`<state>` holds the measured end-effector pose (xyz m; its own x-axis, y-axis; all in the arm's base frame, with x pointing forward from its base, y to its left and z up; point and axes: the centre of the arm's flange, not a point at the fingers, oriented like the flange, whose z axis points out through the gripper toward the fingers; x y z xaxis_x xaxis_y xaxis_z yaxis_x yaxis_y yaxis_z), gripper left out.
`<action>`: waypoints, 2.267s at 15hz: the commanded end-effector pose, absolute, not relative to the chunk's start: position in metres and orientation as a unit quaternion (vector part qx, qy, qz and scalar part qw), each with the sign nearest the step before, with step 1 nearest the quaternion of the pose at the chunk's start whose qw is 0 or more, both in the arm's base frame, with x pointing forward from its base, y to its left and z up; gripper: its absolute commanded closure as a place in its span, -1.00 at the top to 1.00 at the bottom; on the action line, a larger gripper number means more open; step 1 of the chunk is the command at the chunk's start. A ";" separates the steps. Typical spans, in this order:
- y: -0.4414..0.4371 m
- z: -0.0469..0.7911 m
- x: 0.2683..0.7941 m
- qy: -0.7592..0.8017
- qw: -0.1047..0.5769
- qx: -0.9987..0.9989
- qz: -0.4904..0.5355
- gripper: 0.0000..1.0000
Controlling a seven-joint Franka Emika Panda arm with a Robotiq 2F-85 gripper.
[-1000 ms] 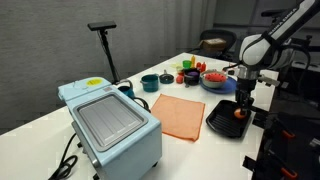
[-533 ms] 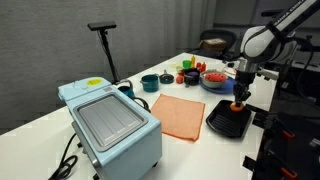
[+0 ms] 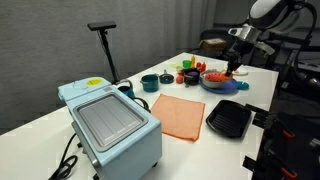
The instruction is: Put the pineapple, the watermelon and the orange plush toys in the green bowl
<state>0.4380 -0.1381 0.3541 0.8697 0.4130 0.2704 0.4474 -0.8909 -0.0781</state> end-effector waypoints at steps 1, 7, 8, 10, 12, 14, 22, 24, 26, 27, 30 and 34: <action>-0.170 0.385 0.477 -0.160 0.059 -0.972 -0.161 -0.93; -0.222 0.386 0.526 -0.051 0.039 -0.985 -0.160 -0.93; -0.232 0.379 0.531 -0.033 0.039 -0.987 -0.153 -0.93; -0.250 0.364 0.537 0.000 0.037 -0.990 -0.138 -0.93; -0.267 0.350 0.541 0.024 0.037 -0.991 -0.124 -0.93; -0.277 0.337 0.543 0.028 0.038 -0.993 -0.111 -0.22; -0.279 0.329 0.534 0.009 0.057 -0.994 -0.094 0.87; -0.272 0.336 0.526 -0.002 0.079 -0.995 -0.056 1.00; -0.262 0.345 0.514 -0.021 0.087 -0.996 -0.027 1.00; -0.256 0.353 0.505 -0.035 0.089 -0.995 -0.019 1.00; -0.239 0.376 0.480 -0.072 0.086 -0.994 -0.004 1.00; -0.213 0.399 0.443 -0.121 0.064 -0.990 -0.010 1.00</action>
<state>0.4826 -0.2376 0.3781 0.9867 0.1608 0.0219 0.1623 -0.9748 -0.1528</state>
